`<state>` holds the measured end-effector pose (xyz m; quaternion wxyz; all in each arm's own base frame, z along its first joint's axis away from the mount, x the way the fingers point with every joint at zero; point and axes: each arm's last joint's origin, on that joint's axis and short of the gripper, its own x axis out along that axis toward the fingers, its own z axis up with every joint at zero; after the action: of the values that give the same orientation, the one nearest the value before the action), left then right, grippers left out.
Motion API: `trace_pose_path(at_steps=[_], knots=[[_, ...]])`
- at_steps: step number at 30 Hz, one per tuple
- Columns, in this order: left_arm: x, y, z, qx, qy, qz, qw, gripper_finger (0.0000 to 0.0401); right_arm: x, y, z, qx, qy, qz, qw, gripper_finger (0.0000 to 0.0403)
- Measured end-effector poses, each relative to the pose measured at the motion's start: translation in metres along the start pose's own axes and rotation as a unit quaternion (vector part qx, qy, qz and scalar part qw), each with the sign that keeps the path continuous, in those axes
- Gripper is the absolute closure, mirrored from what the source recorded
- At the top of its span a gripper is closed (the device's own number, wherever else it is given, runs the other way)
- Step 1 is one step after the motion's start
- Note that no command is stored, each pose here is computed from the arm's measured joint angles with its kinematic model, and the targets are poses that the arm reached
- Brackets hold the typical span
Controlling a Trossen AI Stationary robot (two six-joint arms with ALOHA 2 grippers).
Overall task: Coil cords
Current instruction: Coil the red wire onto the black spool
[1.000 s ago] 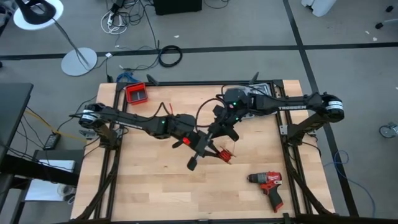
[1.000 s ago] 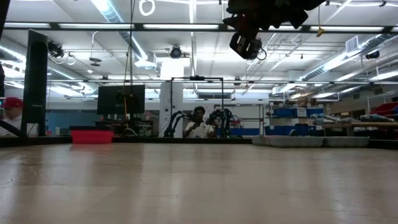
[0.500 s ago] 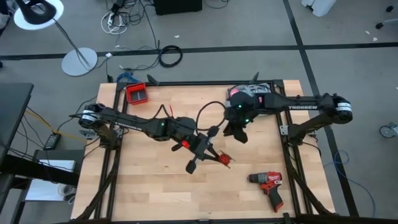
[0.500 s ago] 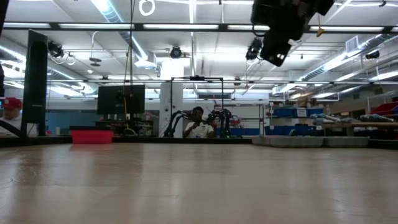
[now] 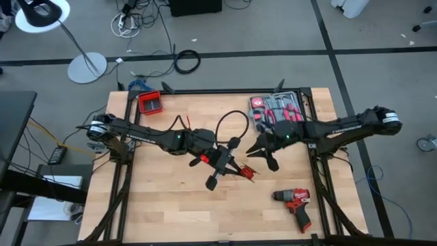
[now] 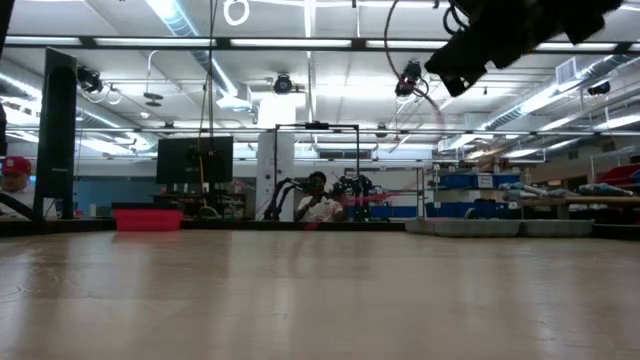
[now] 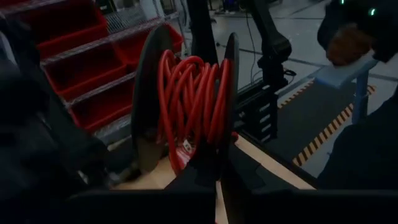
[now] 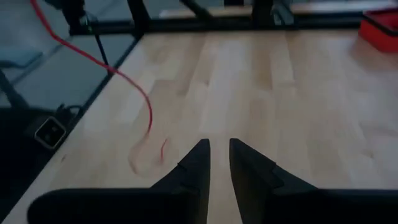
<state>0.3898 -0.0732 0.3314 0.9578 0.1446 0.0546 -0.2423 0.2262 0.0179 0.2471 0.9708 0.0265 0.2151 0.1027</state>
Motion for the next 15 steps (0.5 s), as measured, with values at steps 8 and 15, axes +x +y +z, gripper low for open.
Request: trace_pose_path(at_steps=[8,15], knots=[[0.0,0.002,0.003,0.016,-0.008,0.027,0.999,0.0391,0.017,0.013,-0.034,0.006,-0.093,0.015,0.996,0.0346],[0.0,0.004,0.005,0.033,-0.019,0.039,0.999,0.0391,0.03,0.024,-0.036,0.003,-0.113,0.012,0.993,0.0338]])
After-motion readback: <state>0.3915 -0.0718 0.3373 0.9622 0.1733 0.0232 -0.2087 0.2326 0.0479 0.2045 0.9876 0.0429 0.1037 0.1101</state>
